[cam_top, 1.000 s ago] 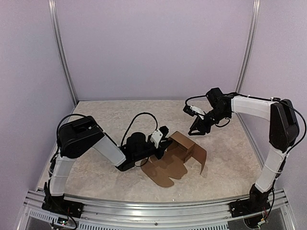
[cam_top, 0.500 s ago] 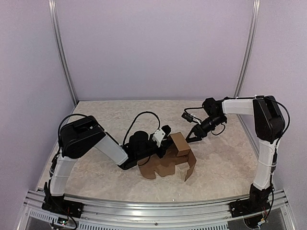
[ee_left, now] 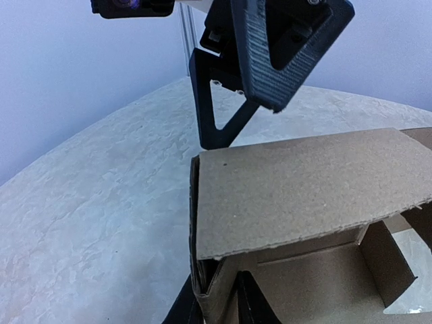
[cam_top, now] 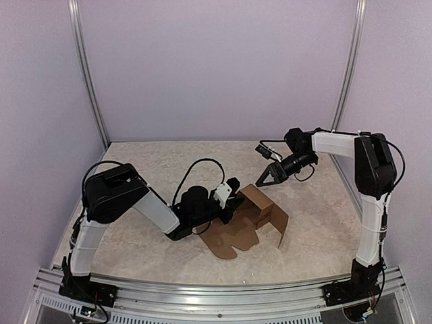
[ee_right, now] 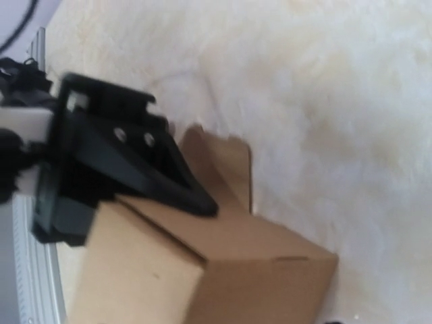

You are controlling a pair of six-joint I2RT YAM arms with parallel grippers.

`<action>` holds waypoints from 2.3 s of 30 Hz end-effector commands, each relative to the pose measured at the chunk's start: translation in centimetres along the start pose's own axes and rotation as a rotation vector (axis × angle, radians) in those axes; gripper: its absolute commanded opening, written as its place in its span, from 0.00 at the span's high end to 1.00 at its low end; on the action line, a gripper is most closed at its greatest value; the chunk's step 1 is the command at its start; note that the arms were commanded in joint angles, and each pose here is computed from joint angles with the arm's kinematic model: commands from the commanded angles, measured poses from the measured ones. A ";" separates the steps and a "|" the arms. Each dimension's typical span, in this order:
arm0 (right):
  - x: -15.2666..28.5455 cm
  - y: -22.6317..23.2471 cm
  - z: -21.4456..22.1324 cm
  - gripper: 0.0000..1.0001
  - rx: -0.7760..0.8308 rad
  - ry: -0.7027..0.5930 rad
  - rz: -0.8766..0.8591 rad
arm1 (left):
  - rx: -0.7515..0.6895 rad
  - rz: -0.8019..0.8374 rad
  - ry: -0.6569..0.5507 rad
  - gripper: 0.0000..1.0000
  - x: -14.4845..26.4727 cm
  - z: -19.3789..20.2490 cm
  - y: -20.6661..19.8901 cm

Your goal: Fold the paper box

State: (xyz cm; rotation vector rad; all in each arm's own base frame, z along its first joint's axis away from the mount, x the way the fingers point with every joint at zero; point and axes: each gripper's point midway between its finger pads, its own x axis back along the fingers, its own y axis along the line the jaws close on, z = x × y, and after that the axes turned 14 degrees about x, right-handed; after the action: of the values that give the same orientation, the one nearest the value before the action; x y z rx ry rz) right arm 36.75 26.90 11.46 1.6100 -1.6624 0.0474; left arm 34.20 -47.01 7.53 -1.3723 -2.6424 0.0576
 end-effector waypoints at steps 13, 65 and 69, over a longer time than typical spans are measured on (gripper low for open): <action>-3.0 0.6 1.0 0.29 -0.026 0.108 -0.012 | 0.003 -0.022 0.063 0.82 0.0 1.9 0.1; -4.1 2.2 1.6 0.37 -0.166 0.024 -0.208 | 0.166 -0.202 -0.084 0.81 -2.9 0.9 1.2; -4.1 2.2 1.7 0.37 -0.168 0.027 -0.208 | 0.163 -0.190 -0.076 0.86 -2.3 1.1 2.2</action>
State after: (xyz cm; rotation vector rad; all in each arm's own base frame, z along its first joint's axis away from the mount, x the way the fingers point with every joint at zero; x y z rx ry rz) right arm 34.71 29.59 10.00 1.6469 -1.5034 -0.1239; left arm 36.53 -48.66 5.67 -1.0458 -2.7612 0.2805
